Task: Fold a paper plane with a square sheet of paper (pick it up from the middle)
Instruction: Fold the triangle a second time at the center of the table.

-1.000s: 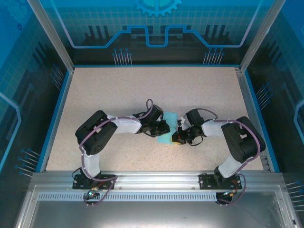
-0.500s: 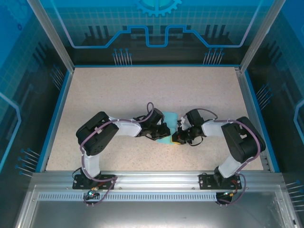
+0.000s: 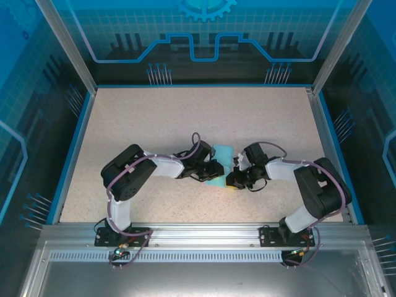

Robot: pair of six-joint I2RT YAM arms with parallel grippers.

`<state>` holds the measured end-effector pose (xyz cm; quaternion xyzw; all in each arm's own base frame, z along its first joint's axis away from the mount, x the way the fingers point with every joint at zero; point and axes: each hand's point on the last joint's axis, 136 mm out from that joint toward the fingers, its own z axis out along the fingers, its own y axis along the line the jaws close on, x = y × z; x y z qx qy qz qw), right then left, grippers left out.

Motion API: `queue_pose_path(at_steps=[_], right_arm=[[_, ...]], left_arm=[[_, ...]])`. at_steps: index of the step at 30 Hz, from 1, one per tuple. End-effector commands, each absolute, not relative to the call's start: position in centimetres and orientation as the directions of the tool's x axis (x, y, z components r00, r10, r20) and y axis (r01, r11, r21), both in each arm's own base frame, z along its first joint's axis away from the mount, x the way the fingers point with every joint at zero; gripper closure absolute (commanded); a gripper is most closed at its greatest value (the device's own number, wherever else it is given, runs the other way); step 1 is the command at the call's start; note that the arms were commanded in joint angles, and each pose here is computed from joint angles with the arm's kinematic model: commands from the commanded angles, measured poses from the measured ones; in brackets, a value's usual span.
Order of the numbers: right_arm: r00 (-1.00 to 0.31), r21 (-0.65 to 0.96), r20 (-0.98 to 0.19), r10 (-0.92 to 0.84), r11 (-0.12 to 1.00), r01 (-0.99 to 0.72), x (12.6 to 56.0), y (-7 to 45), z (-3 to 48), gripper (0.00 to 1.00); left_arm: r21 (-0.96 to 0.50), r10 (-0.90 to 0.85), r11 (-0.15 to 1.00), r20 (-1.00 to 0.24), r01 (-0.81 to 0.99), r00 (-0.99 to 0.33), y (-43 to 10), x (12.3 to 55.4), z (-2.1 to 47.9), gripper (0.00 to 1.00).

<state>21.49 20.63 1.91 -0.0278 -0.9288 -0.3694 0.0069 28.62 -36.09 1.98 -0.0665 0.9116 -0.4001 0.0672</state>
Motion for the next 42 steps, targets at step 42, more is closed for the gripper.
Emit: queue_pose_path(at_steps=[42], right_arm=[[-0.988,0.592,0.144,0.049,0.796,0.126,19.5,18.3,-2.1,0.98]], left_arm=[[-0.692,-0.262,0.716,-0.145,-0.092,-0.954,-32.6,32.6,0.4,0.80]])
